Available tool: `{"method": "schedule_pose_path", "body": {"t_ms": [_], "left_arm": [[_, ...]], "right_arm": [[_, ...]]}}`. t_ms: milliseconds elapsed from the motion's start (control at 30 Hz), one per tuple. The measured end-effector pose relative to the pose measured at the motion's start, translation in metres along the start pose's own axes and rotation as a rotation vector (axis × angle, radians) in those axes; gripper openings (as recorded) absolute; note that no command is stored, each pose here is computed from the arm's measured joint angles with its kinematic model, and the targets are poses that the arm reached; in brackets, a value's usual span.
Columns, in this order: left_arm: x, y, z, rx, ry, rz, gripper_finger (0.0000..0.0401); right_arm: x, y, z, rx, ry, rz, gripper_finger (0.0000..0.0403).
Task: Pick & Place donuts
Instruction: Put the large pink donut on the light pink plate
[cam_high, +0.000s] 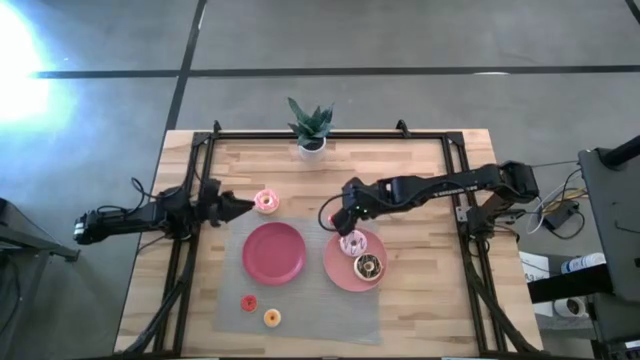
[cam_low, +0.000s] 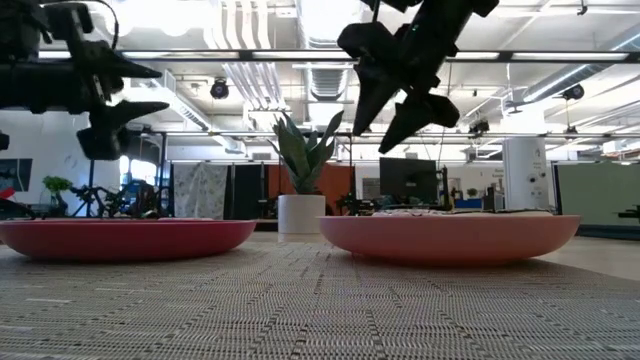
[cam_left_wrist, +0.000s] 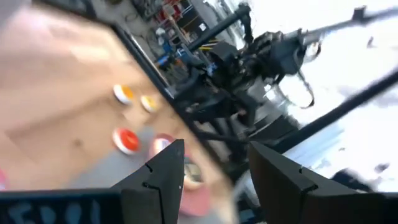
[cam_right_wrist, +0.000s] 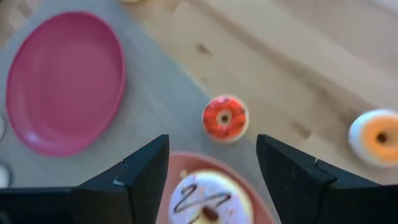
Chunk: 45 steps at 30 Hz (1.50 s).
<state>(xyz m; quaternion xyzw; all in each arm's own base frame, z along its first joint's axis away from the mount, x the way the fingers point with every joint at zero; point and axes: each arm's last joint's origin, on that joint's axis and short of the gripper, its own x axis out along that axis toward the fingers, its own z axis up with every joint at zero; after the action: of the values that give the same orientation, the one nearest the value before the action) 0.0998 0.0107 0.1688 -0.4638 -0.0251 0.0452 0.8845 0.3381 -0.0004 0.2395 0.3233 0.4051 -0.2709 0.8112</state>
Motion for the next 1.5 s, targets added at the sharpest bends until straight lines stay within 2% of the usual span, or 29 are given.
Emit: {"method": "schedule_pose_path", "body": {"t_ms": [67,167,300,367,433,533,667,733,967,1167,1333,1400,1500], "left_arm": [[0.0,-0.001,0.001,-0.08,-0.006,-0.009,0.0152],[0.0,-0.004,0.003,-0.13,-0.03,-0.035,0.0152],[-0.002,-0.013,0.011,-0.18,-0.123,-0.124,0.0152],[-0.003,-0.019,0.017,-0.196,-0.188,-0.125,0.0151],[-0.004,-0.023,0.023,-0.2,-0.257,-0.058,0.0148],[-0.004,-0.024,0.028,-0.159,-0.283,0.158,0.0143],[-0.001,-0.022,0.031,-0.095,-0.195,0.464,0.0142],[0.004,-0.019,0.032,-0.076,-0.152,0.576,0.0142],[0.04,-0.014,0.041,0.05,-0.001,0.788,0.0141],[0.067,0.014,0.057,0.07,0.26,0.894,0.0142],[0.076,0.036,0.085,0.054,0.362,0.888,0.0142],[0.08,0.039,0.093,0.056,0.422,0.825,0.0142],[0.085,0.049,0.097,0.094,0.534,0.831,0.0142]], "right_arm": [[0.001,-0.001,0.001,-0.007,-0.016,-0.011,0.0233],[0.003,-0.002,0.004,0.001,-0.02,-0.016,0.0231],[0.004,-0.001,0.006,0.0,-0.035,-0.005,0.0231],[0.005,-0.001,0.007,0.002,-0.036,-0.007,0.0231],[0.006,-0.002,0.007,0.003,-0.035,-0.008,0.0231],[0.006,-0.002,0.008,0.006,-0.04,-0.006,0.0231],[0.006,-0.002,0.008,0.008,-0.043,-0.003,0.0231],[0.006,-0.002,0.008,0.008,-0.044,-0.002,0.0231],[0.006,-0.004,0.011,0.015,-0.048,-0.007,0.0231],[0.006,-0.003,0.01,0.014,-0.043,-0.004,0.0231],[0.006,-0.003,0.009,0.014,-0.021,0.004,0.0231],[0.006,-0.003,0.007,0.014,-0.012,0.005,0.0231],[0.006,-0.004,0.007,0.014,-0.006,-0.001,0.0231]]}}
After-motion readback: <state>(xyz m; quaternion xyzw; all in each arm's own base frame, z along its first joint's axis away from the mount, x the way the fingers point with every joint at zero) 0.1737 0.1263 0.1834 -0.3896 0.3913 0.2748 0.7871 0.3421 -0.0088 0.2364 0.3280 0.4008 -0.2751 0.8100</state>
